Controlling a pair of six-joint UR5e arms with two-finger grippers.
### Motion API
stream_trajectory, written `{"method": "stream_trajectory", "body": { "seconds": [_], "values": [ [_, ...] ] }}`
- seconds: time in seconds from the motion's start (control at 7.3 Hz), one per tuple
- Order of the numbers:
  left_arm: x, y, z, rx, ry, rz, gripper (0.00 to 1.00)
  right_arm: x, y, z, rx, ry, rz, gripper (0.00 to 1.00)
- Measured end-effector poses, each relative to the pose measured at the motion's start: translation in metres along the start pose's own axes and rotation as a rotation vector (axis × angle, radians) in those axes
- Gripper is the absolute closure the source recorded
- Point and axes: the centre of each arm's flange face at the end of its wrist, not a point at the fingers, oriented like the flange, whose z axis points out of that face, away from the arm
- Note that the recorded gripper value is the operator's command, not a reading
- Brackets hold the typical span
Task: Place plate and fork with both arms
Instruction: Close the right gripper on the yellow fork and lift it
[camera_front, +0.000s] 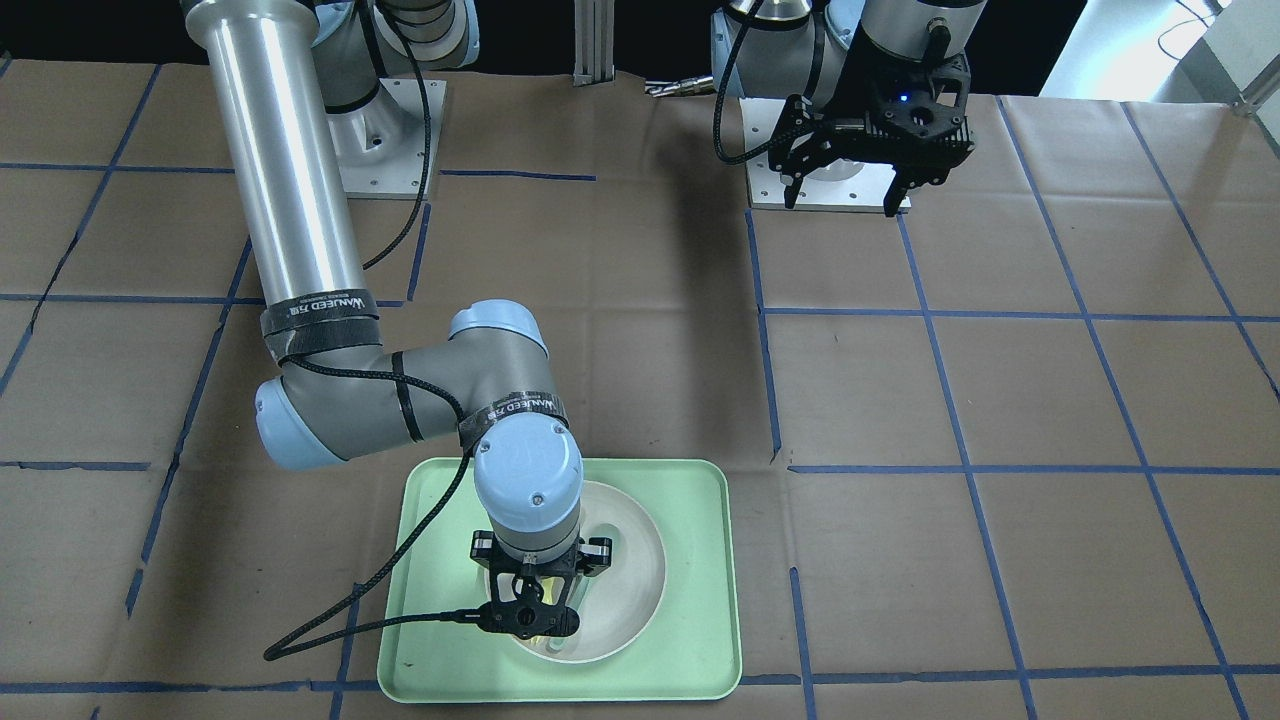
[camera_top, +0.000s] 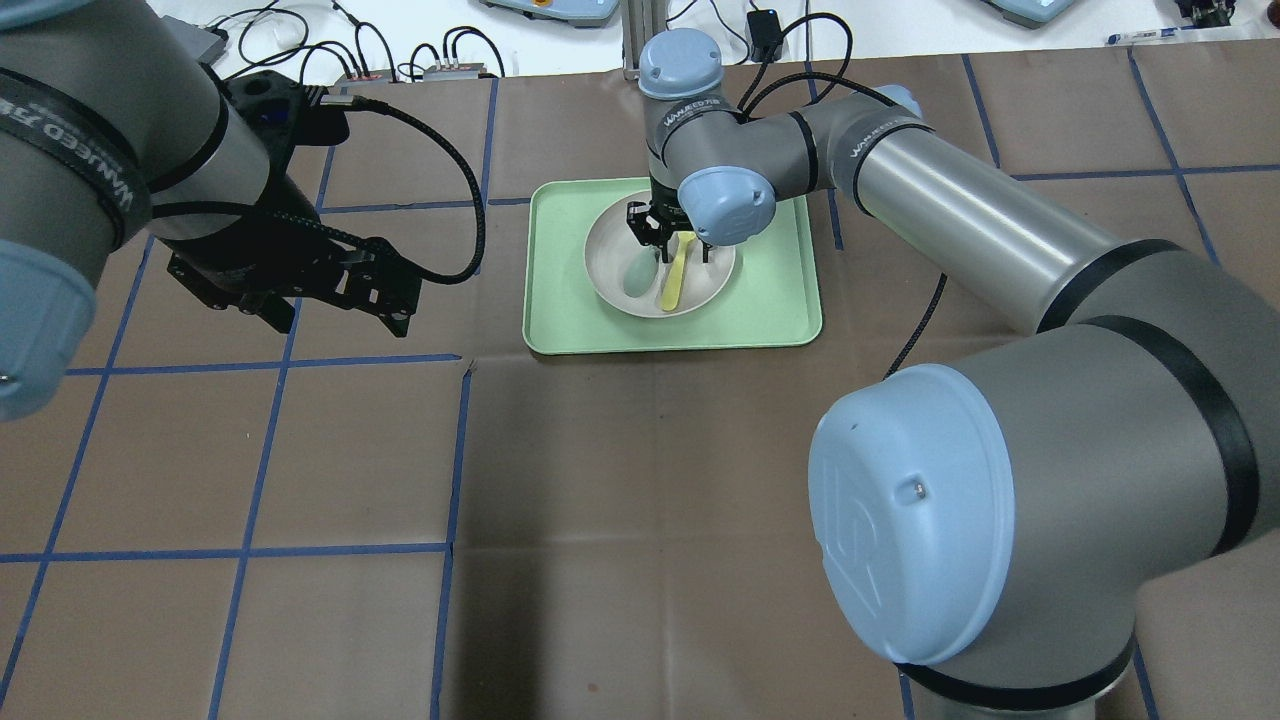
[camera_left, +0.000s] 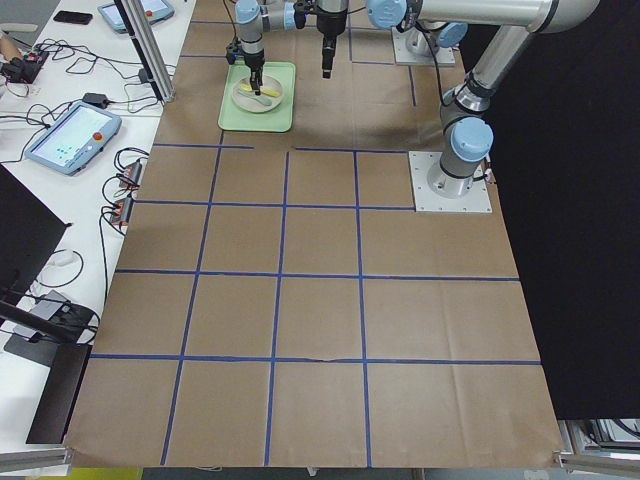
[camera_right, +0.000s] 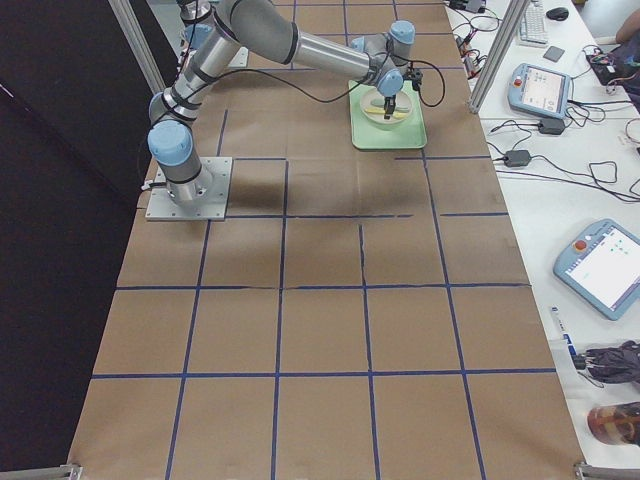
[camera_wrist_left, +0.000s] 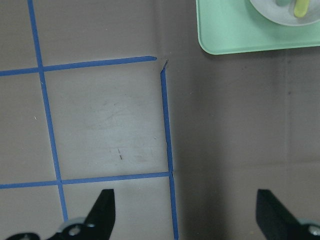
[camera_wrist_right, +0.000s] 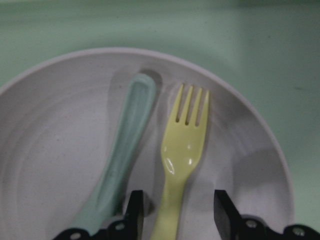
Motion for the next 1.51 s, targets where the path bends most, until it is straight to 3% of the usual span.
{"method": "stream_trajectory", "body": {
  "seconds": [0.41, 0.55, 0.82, 1.23, 1.51],
  "values": [
    [-0.001, 0.0, -0.001, 0.001, -0.001, 0.005, 0.01, 0.0, -0.001, 0.001, -0.001, 0.0, 0.001, 0.7],
    [-0.001, 0.0, -0.001, 0.001, -0.001, 0.007, 0.01, 0.0, 0.0, 0.001, -0.001, 0.0, 0.001, 0.83],
    [-0.001, 0.001, -0.001, 0.001, -0.001, 0.008, 0.01, 0.0, -0.001, 0.001, -0.001, -0.002, 0.019, 0.96],
    [-0.002, 0.001, -0.001, 0.001, -0.002, 0.01, 0.01, -0.002, -0.002, -0.007, 0.011, -0.007, 0.034, 0.97],
    [-0.002, 0.001, -0.001, 0.001, -0.002, 0.011, 0.01, -0.009, -0.01, -0.037, 0.012, -0.013, 0.039, 0.98]
  ]
}}
